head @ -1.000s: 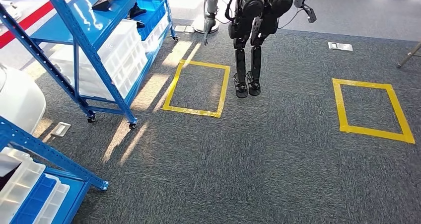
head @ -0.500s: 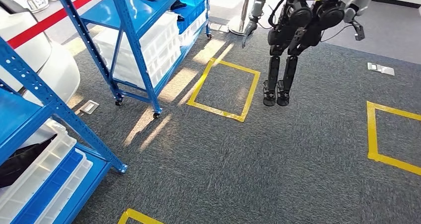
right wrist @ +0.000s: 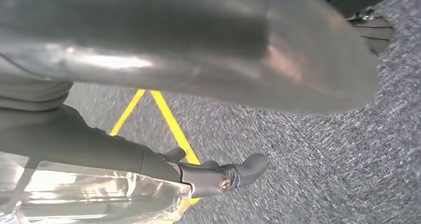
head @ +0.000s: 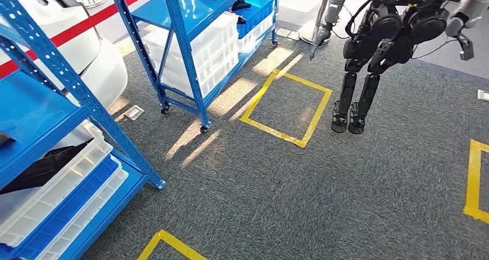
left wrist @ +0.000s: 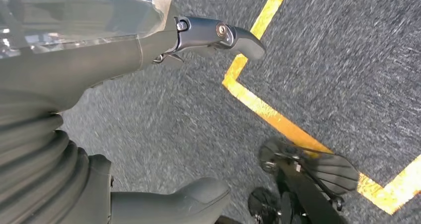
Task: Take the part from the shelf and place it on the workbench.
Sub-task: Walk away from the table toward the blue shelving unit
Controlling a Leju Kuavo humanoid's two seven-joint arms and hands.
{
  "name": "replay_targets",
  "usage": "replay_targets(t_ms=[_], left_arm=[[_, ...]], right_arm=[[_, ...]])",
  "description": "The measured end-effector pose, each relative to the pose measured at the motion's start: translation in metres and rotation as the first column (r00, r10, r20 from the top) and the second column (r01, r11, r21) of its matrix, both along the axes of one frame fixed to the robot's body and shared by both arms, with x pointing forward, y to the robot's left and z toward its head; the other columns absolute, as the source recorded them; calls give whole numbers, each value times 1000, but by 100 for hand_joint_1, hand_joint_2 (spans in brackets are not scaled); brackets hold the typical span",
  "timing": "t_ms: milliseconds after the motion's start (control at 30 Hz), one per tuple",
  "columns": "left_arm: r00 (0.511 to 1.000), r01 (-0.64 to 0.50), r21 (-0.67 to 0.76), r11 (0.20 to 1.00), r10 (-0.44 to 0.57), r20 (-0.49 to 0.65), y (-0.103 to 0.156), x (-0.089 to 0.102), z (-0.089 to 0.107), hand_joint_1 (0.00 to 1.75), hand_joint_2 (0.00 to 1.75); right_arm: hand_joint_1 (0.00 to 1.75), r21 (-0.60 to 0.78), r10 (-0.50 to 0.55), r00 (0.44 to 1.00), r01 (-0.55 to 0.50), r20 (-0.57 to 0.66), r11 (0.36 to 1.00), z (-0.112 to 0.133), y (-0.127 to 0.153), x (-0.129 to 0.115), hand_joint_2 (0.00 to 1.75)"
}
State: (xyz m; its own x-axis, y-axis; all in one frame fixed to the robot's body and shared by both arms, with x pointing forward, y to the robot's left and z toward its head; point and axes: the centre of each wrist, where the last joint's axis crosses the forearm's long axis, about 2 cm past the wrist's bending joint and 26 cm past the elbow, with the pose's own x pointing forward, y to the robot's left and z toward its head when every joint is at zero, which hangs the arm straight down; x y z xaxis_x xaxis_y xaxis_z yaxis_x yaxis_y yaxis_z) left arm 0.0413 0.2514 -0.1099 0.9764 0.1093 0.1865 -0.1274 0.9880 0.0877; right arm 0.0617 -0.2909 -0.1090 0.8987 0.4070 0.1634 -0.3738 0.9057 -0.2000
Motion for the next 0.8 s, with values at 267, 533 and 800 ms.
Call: replay_targets(t_ms=[267,533,800], left_arm=[[1000,19,1,1000,-19,10,0,3,0,0,175],[1000,26,-3,1000,-26,14,-1,5,1,0,175],[1000,26,-8,1000,-26,3,-3,4,1,0,175]], right_arm=[[0,6,-6,1000,6,0,1000,0,1,1,0],[0,7,-8,1000,8,-3,1000,0,1,-1,0],[0,8,0,1000,0,-7,1000,0,1,0,0]])
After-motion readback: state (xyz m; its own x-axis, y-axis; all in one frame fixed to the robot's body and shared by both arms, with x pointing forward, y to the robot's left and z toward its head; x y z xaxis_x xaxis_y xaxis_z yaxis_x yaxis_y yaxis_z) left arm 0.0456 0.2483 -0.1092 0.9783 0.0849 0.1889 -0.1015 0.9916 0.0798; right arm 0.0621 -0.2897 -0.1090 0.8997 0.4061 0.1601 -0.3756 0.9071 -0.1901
